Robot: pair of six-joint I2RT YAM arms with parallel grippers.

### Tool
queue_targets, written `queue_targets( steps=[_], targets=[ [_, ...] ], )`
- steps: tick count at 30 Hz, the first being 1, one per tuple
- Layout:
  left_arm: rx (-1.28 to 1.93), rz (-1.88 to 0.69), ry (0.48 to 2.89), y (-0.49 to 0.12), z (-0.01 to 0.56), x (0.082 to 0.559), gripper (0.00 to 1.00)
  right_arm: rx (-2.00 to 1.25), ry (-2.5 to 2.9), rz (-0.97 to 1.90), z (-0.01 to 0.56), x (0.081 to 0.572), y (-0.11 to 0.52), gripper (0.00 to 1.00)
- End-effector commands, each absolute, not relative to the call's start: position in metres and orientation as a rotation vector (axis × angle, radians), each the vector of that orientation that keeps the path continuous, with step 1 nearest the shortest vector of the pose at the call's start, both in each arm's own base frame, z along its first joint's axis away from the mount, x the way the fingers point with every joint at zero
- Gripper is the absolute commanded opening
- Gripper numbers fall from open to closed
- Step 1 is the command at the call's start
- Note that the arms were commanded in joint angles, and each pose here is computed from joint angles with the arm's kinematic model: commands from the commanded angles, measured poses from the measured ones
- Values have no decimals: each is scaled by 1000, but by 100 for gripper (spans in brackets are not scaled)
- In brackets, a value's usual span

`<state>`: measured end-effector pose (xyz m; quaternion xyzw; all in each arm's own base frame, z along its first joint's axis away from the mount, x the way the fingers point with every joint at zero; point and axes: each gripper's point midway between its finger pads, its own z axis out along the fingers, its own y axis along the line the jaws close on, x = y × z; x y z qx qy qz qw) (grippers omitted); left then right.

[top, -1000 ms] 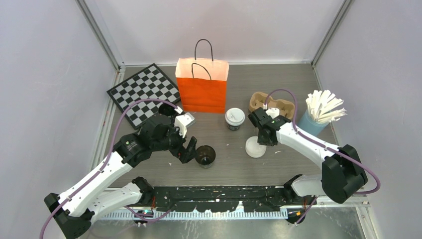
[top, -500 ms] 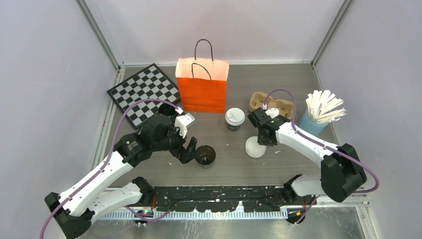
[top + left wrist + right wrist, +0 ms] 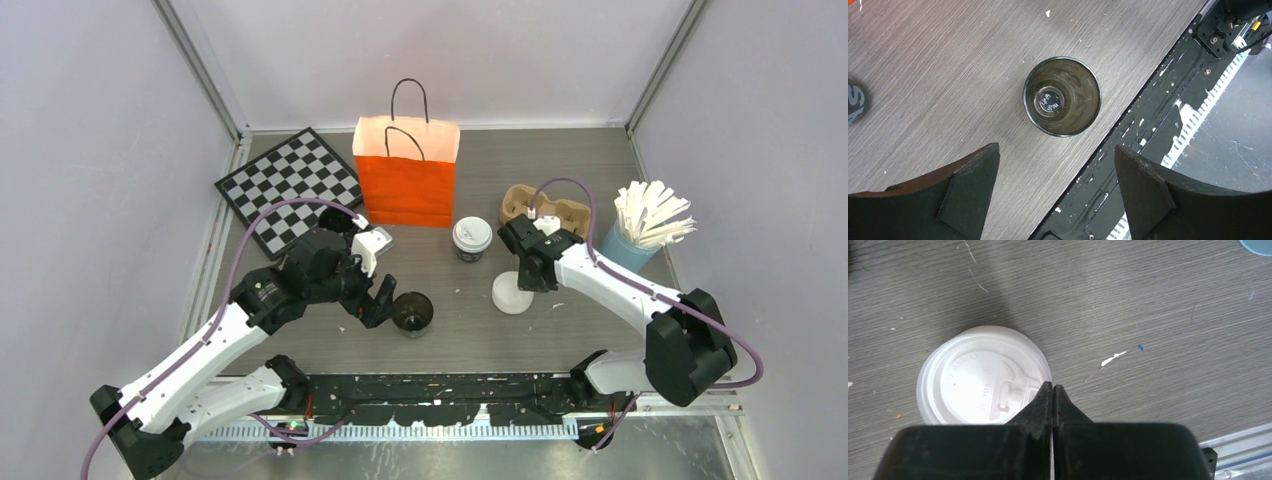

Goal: Pack the takeout coffee

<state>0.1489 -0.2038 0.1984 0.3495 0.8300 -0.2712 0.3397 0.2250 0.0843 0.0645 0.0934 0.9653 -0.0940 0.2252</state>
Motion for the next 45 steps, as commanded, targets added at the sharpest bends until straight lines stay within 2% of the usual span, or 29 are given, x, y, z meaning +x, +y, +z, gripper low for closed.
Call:
queue_targets(
  steps=[1, 11, 12, 14, 16, 18, 23, 34, 38, 45],
  targets=[
    [910, -692, 2125, -208, 205, 157, 86, 256, 2602, -179, 100, 235, 91, 0],
    [936, -758, 1995, -228, 237, 166, 85, 248, 2582, -135, 110, 233, 93, 0],
    [942, -763, 1982, -229, 241, 167, 85, 252, 2573, -136, 109, 235, 93, 3],
    [955, -758, 1971, -231, 244, 169, 85, 257, 2551, -131, 107, 240, 93, 19],
    [977, -742, 1979, -230, 244, 170, 85, 247, 2550, -149, 102, 244, 91, 29],
    [995, -726, 1994, -228, 240, 169, 84, 234, 2577, -146, 95, 246, 92, 33],
    [1024, -692, 2007, -221, 228, 166, 84, 270, 2611, -87, 83, 245, 99, 35],
    [1032, -683, 2039, -218, 213, 163, 84, 315, 2649, -161, 62, 240, 84, 32],
    [1030, -677, 2044, -217, 212, 164, 84, 309, 2644, -161, 63, 242, 83, 25],
    [1030, -674, 2049, -217, 210, 164, 84, 297, 2642, -170, 66, 244, 83, 6]
  ],
)
